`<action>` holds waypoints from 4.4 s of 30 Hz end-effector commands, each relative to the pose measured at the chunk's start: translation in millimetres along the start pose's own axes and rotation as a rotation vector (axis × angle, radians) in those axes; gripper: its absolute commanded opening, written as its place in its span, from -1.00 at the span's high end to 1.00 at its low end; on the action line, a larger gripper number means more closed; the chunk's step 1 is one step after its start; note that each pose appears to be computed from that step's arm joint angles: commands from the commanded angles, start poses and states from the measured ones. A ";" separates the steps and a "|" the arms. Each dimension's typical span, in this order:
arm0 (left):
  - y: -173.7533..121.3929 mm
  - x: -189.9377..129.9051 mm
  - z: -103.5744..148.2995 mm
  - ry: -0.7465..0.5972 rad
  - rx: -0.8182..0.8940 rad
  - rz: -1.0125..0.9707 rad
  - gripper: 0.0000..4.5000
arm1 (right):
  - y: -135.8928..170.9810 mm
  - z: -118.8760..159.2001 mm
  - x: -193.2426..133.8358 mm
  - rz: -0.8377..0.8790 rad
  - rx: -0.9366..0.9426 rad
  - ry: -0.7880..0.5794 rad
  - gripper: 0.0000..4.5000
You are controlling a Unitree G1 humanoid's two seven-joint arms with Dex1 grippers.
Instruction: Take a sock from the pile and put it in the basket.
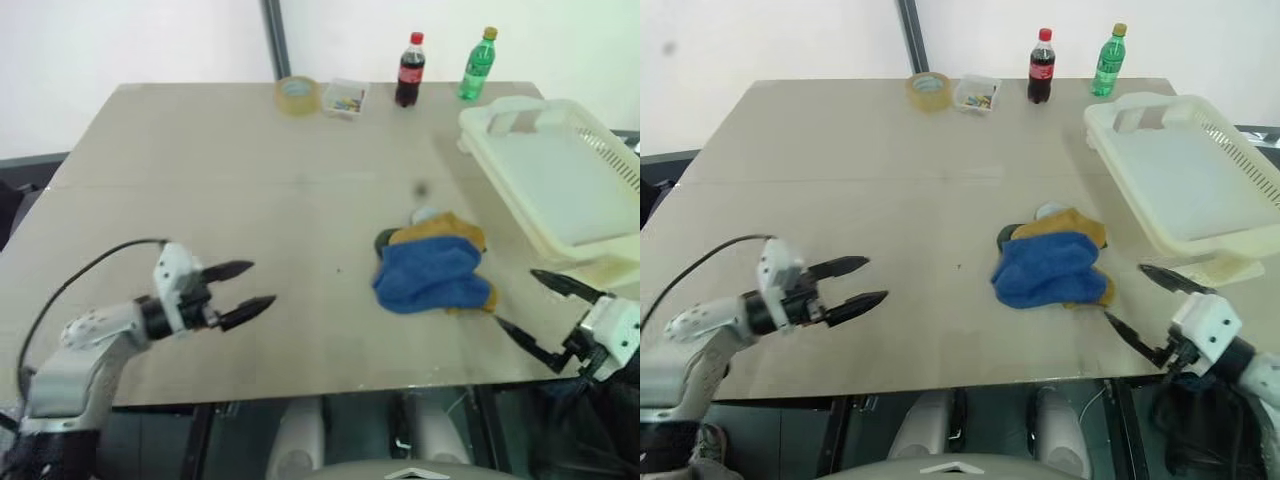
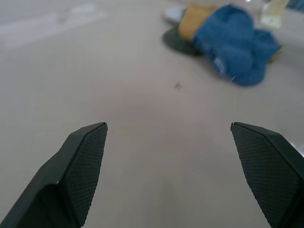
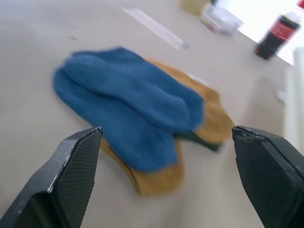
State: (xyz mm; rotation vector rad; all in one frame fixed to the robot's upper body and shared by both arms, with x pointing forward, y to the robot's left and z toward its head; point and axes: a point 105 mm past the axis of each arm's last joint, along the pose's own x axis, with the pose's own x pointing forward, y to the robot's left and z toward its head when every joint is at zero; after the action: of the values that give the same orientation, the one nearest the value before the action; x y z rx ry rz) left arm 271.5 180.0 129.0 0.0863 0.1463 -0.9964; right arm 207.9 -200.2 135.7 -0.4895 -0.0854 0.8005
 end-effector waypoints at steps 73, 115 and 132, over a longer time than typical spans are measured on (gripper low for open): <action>-21.9 -25.3 3.0 -0.004 0.039 -0.024 -1.00 | 31.7 15.8 178.1 0.394 0.095 0.042 -0.19; -3.1 -60.6 8.7 -0.023 0.035 0.209 -1.00 | 97.6 94.4 289.7 0.591 0.192 -0.195 0.99; 31.0 -81.4 -23.1 0.073 -0.074 0.438 -1.00 | 81.7 130.9 296.8 0.622 0.062 -0.399 -0.26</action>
State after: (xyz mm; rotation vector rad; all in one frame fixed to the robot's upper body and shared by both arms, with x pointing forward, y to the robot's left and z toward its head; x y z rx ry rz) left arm 246.3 273.1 122.6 0.0862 0.2199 -0.5512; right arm 330.5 110.1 149.7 -0.3088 -0.1668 1.4947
